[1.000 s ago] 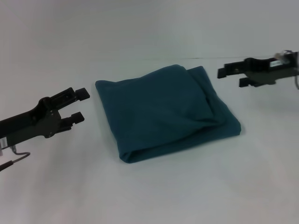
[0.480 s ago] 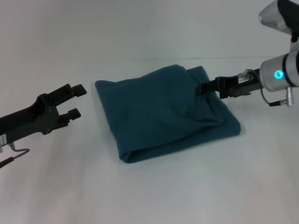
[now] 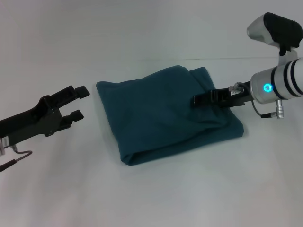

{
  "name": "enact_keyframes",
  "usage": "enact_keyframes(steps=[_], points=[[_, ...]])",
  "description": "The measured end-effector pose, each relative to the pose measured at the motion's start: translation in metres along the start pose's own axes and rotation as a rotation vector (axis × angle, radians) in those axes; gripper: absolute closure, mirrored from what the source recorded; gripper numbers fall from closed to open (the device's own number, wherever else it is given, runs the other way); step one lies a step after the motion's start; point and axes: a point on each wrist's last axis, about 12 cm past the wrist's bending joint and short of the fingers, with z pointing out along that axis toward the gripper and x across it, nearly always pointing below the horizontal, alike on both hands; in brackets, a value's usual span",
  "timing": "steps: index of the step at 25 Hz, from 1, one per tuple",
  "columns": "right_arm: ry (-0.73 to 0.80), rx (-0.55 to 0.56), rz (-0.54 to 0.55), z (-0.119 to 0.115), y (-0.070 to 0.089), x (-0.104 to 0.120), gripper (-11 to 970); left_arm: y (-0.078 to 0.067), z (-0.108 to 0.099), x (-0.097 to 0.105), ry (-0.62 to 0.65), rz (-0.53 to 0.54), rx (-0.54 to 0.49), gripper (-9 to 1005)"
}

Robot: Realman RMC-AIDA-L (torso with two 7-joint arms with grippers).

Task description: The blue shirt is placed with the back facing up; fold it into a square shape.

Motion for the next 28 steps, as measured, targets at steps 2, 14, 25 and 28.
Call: enact_keyframes(steps=[2, 14, 25, 28], points=[[-0.002, 0.003, -0.005, 0.003, 0.002, 0.001, 64, 0.000, 0.000, 0.000, 0.000, 0.001, 0.001, 48], [-0.017, 0.001, -0.010, 0.010, 0.011, 0.003, 70, 0.002, 0.002, 0.001, -0.004, 0.004, -0.004, 47], [-0.034, 0.005, 0.003, 0.008, 0.007, 0.001, 533, 0.000, 0.004, 0.000, -0.002, 0.010, -0.001, 48], [-0.038, 0.003, -0.001, 0.008, 0.009, 0.000, 660, 0.000, 0.004, 0.000, -0.002, 0.010, -0.001, 47]])
